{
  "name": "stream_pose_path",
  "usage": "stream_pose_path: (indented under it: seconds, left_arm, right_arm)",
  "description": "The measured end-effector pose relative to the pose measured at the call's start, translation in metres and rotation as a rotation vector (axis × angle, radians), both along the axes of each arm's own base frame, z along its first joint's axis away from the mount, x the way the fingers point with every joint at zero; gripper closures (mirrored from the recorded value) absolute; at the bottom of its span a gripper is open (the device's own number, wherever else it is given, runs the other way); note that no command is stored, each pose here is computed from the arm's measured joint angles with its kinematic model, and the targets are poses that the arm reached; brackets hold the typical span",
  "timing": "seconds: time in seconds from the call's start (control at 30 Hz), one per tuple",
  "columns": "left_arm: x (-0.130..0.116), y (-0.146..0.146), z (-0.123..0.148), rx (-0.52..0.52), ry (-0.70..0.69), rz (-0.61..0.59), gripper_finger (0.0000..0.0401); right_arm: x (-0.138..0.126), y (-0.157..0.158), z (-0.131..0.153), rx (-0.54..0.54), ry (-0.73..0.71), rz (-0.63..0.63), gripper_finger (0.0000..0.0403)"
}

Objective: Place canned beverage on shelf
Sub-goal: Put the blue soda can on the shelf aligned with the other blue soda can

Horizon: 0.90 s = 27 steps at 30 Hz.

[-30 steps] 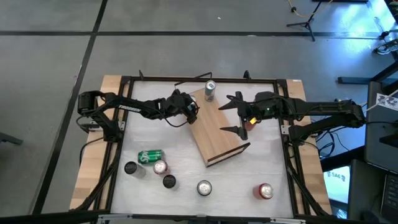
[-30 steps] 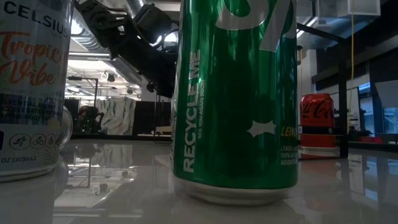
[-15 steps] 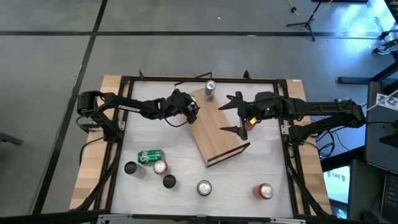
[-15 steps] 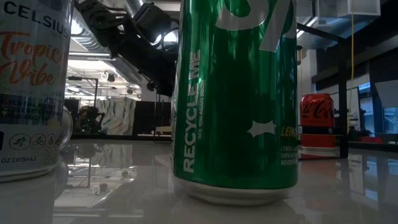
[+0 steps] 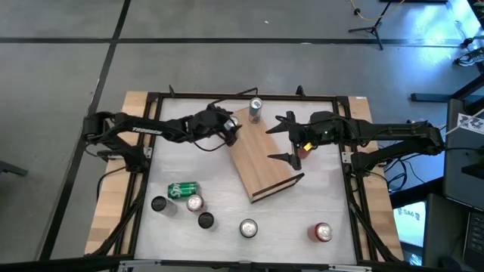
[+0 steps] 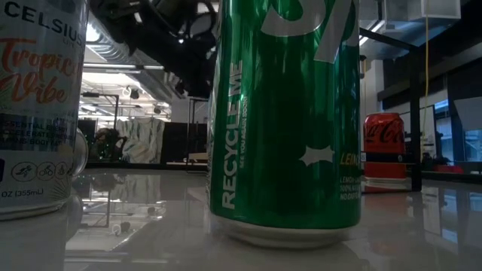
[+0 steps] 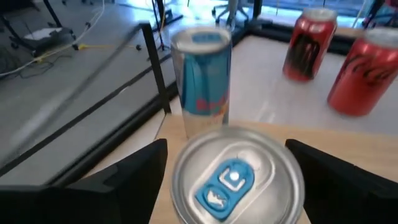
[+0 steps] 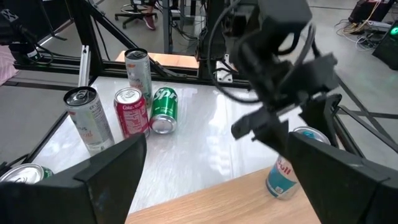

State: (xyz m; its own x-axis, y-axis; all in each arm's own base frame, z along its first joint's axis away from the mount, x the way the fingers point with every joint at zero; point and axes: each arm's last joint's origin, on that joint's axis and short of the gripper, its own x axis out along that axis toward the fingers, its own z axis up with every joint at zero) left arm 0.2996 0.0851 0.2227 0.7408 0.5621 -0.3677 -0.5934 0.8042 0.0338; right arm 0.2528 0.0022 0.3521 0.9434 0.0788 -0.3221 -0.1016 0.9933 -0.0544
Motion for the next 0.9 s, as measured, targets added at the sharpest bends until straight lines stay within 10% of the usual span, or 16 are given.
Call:
stream_pose_path:
  seconds: [0.9]
  left_arm:
    - [-0.089,-0.027,0.093,0.074,-0.138,-0.035,0.009]
  right_arm:
    - [0.032,-0.042,-0.01,-0.014,-0.083,-0.17,0.002]
